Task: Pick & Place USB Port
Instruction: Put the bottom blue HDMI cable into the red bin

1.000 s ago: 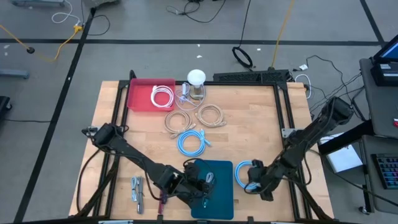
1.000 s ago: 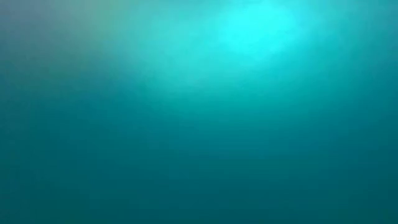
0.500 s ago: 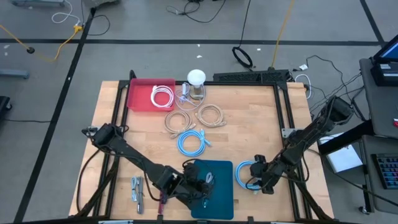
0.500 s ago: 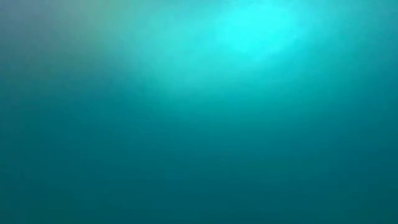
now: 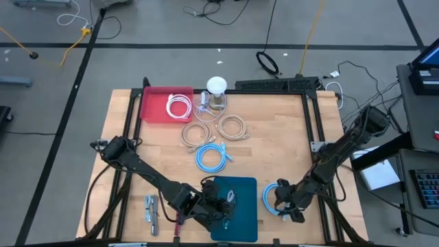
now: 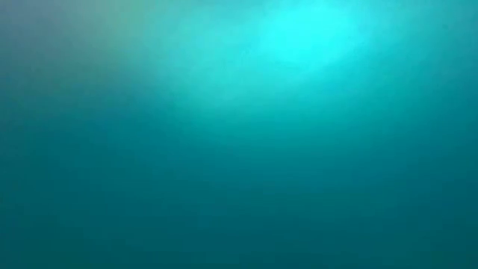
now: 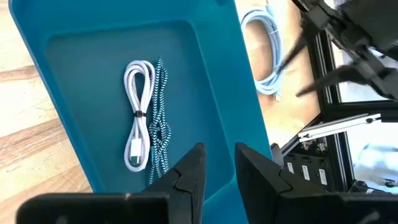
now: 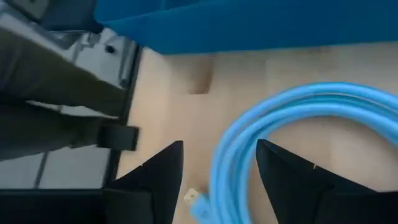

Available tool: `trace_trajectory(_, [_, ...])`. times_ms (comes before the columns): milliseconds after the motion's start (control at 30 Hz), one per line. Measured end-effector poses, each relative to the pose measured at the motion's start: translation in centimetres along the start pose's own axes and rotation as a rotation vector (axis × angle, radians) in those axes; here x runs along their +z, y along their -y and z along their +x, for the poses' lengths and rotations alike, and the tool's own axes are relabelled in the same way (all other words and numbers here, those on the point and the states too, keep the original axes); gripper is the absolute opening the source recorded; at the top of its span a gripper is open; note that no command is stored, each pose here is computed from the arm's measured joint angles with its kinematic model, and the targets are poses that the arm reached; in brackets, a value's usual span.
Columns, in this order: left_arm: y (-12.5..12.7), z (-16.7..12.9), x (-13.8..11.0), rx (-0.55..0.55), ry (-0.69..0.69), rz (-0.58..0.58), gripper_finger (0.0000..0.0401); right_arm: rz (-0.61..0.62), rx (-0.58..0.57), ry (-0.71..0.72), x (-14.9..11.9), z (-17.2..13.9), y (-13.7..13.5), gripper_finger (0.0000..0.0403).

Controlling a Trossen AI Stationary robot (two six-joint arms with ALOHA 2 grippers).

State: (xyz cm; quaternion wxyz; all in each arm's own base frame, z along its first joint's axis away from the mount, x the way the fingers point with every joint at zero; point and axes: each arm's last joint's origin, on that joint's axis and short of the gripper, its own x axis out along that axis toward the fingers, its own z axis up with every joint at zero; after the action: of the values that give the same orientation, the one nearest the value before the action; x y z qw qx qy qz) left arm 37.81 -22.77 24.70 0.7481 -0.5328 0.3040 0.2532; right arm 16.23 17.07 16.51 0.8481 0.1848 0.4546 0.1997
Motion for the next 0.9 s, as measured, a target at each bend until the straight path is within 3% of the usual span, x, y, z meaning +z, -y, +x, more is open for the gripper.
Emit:
trace_trajectory(100, [0.0, 0.0, 0.0, -0.001, -0.001, 0.0, 0.0088, -0.027, 0.062, 0.006, 0.6, -0.3, -1.1, 0.0188])
trace_trajectory(200, [0.0, -0.1, -0.3, -0.002, -0.005, 0.005, 0.0088, -0.088, 0.061, -0.085, -0.5, -0.2, -1.3, 0.0181])
trace_trajectory(367, [-0.2, -0.4, -1.0, -0.003, -0.015, 0.018, 0.0088, -0.27, -0.079, -0.334, -3.7, -0.8, -0.5, 0.0172])
trace_trajectory(500, [-0.3, -0.6, -1.3, 0.001, -0.007, 0.015, 0.0088, -0.389, -0.16, -0.427, -4.8, -1.3, 0.1, 0.0171])
trace_trajectory(767, [-0.7, -0.9, -1.9, 0.027, -0.01, -0.001, 0.0088, -0.437, -0.103, -0.377, -3.5, -1.6, -1.5, 0.0171])
trace_trajectory(900, [-1.0, -1.0, -2.1, 0.047, -0.004, 0.003, 0.0088, -0.591, -0.151, -0.262, -1.0, -2.4, -3.4, 0.0171])
